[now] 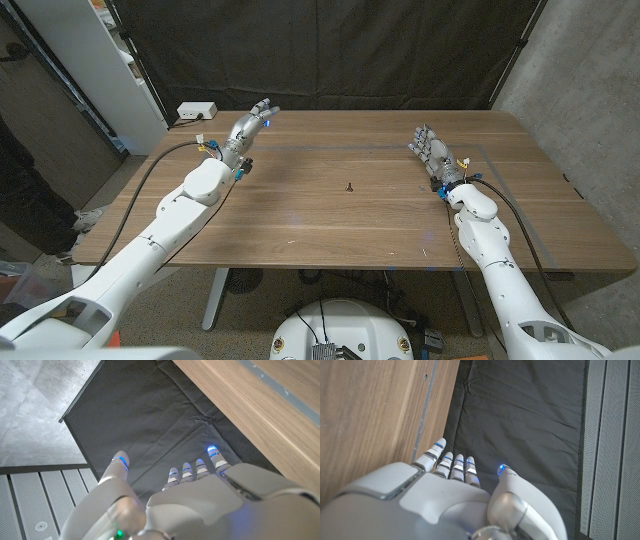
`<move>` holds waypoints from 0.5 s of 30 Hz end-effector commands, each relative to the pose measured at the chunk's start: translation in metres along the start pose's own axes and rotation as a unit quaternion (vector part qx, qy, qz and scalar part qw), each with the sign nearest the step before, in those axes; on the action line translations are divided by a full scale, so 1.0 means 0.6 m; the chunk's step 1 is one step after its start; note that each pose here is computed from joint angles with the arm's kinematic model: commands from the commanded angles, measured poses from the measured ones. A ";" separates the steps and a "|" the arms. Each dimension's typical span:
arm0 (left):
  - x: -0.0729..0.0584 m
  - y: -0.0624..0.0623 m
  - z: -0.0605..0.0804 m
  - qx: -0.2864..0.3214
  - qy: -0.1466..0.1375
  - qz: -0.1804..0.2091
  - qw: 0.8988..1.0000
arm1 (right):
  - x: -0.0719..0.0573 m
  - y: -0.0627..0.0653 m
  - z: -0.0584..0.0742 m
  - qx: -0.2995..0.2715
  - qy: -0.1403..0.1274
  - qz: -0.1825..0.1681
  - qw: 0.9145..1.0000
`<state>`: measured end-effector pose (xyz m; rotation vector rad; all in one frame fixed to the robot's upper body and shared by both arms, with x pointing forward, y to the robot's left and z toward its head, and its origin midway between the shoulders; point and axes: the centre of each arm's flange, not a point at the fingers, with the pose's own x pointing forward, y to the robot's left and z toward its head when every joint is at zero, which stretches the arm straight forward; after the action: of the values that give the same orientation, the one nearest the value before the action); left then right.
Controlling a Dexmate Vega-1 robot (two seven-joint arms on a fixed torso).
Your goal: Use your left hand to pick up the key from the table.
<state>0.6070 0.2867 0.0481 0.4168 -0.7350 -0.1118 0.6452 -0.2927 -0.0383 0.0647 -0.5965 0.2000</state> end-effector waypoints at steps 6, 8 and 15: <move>0.023 0.004 0.053 0.073 -0.021 -0.007 0.997 | 0.003 -0.004 -0.001 0.002 -0.005 0.001 1.000; 0.026 0.004 0.060 0.082 -0.023 -0.008 0.996 | 0.004 -0.005 -0.001 0.002 -0.006 0.001 1.000; 0.036 0.004 0.086 0.120 -0.035 -0.007 0.992 | 0.005 -0.005 0.003 0.000 -0.011 0.004 1.000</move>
<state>0.5997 0.2783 0.0705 0.5480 -0.7655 -0.0784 0.6473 -0.2948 -0.0374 0.0675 -0.6056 0.2018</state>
